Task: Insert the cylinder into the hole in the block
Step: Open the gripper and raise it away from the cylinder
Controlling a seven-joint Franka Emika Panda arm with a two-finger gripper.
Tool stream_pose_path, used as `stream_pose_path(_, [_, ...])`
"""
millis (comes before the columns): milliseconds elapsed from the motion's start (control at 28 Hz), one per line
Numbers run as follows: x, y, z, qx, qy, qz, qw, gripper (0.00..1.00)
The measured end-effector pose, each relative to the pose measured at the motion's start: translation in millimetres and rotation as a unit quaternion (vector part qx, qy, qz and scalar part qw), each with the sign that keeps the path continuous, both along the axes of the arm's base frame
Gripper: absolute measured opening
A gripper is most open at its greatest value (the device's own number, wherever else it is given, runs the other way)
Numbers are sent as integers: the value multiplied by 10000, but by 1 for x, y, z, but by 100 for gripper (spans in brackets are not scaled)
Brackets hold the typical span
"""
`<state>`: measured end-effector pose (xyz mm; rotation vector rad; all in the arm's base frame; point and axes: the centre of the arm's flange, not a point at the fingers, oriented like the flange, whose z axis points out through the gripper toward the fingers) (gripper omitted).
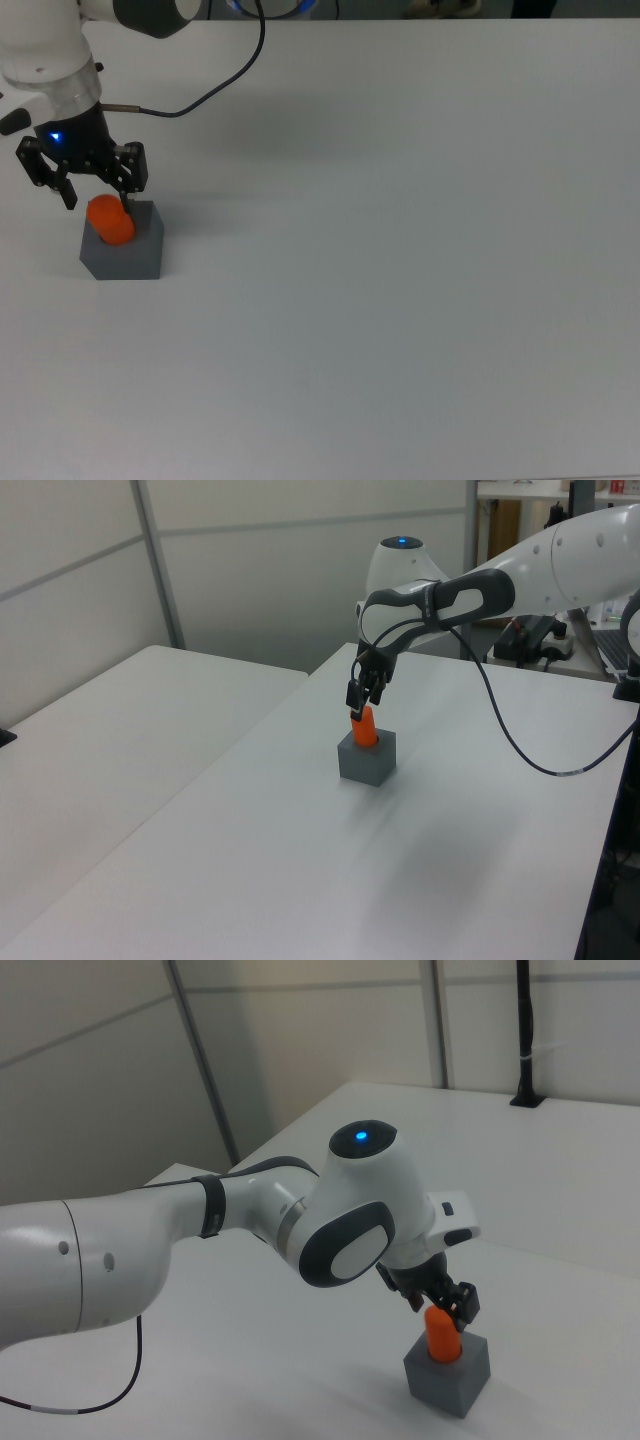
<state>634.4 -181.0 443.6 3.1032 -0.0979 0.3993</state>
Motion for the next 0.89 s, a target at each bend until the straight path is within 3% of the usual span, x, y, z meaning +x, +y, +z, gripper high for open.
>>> stream_pose_path(214, [-2, 3, 30, 61, 184, 57, 9998, 100])
stream_pose_path(286, [-5, 5, 46, 45, 320, 113, 9994, 100])
stream_pose_path(536, [-15, 24, 91, -314, 907, 412, 9945, 100])
stream_pose_path(893, [-20, 40, 102, -284, 1251, 530, 9903, 100])
